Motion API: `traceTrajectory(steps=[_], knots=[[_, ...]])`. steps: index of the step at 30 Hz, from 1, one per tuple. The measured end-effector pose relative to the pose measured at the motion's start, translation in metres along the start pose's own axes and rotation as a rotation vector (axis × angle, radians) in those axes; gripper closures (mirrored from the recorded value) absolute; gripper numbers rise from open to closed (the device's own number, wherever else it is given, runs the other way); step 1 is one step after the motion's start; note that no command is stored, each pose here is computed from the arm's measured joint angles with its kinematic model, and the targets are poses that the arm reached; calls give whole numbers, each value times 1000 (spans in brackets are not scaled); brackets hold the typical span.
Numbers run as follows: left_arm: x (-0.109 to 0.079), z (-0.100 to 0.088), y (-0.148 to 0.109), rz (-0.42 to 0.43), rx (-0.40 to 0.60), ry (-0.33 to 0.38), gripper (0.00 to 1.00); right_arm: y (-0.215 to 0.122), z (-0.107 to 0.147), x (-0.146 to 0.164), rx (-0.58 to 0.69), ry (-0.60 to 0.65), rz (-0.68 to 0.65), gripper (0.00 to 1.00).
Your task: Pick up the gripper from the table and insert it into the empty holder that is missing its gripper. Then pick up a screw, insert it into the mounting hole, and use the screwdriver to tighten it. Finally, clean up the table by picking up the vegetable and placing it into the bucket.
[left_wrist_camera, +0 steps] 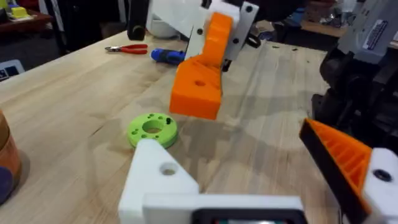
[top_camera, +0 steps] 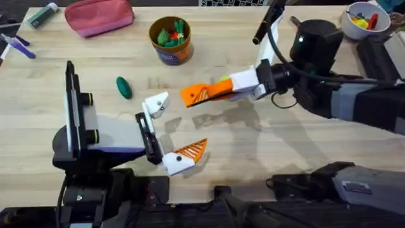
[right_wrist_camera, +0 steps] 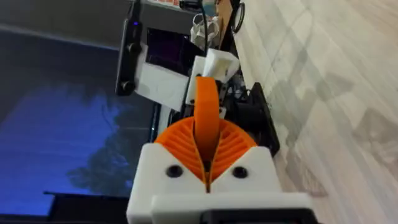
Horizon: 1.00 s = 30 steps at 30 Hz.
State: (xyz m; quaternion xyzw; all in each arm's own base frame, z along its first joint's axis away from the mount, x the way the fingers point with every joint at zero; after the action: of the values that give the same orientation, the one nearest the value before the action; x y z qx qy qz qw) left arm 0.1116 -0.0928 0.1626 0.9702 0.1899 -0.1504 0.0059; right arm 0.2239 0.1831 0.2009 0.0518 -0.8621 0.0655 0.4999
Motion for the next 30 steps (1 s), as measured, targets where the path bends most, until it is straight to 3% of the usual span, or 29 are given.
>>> traceTrajectory(steps=[7, 16, 30], knots=[[0, 0, 0, 0, 0, 0, 15, -7, 5, -18, 19, 129, -22, 989], [0, 0, 0, 0, 0, 0, 15, -15, 4, -24, 7, 125, -27, 989], [0, 0, 0, 0, 0, 0, 15, -1, 9, -22, 41, 109, -31, 989]])
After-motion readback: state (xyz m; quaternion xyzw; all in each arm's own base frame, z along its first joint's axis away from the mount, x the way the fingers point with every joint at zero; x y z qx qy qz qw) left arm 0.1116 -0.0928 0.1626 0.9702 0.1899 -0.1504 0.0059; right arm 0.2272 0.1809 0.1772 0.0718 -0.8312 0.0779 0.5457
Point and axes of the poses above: each hand's point on the last joint's axis, 136 mm out from that joint toward the fingers, its own y axis out along the fingers, its own x axis along the line the jaws close on, z = x × y, the point moved 7 cm from there along -y, back along the fingers, and after that the axes turned 13 degrees about -y, right-handed, at the moved point
